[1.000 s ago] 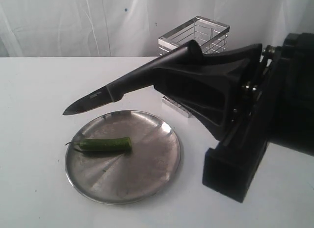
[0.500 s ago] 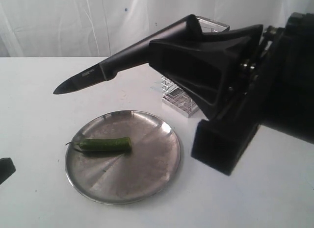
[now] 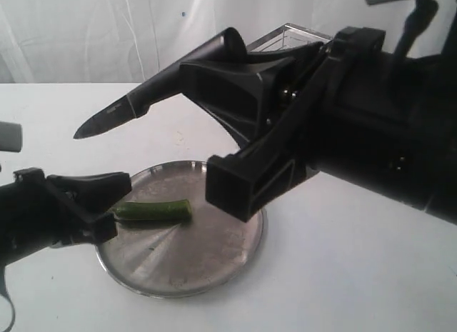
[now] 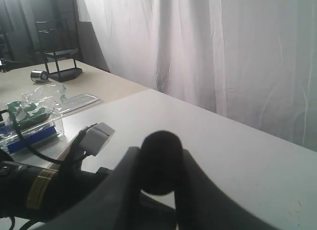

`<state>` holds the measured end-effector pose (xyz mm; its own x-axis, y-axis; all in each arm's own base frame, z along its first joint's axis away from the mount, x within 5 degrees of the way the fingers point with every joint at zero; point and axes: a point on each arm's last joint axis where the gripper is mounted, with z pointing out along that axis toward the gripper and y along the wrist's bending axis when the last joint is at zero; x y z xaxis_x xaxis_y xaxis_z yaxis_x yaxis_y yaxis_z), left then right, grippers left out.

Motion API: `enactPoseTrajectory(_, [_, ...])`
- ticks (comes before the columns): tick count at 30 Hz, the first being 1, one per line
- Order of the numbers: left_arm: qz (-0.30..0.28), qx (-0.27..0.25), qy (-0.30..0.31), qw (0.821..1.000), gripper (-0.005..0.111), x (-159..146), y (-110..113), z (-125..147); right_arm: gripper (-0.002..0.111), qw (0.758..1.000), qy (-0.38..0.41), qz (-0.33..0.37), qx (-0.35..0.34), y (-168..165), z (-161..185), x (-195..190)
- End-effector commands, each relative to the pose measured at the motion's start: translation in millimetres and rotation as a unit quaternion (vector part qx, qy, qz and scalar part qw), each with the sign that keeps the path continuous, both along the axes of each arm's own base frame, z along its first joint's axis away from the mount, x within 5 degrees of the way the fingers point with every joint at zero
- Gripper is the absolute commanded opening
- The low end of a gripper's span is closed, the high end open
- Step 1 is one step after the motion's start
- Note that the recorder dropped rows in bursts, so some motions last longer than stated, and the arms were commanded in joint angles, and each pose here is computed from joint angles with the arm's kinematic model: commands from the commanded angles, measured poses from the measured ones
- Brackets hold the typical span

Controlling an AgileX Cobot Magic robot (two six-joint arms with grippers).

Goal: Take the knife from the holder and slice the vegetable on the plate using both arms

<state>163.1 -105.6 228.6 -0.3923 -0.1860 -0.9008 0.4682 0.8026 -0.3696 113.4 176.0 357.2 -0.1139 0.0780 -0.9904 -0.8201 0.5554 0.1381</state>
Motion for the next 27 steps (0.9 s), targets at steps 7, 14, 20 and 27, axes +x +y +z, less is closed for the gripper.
enactPoseTrajectory(7, [-0.022, 0.025, -0.043, 0.999, 0.0, 17, -14, 11, 0.0, 0.999, 0.026, 0.004, -0.043, 16, -18, 9])
enactPoseTrajectory(14, [-0.018, 0.067, -0.031, 0.997, 0.0, 17, -11, 5, 0.0, 0.994, 0.05, 0.017, -0.092, 18, -29, 7])
enactPoseTrajectory(20, [-0.017, 0.069, -0.03, 0.997, 0.0, 17, -11, 5, 0.0, 0.988, 0.075, 0.027, -0.13, 18, -38, 6])
enactPoseTrajectory(27, [-0.017, 0.069, -0.031, 0.997, 0.0, 17, -11, 5, 0.0, 0.979, 0.096, 0.035, -0.177, 26, -55, 9])
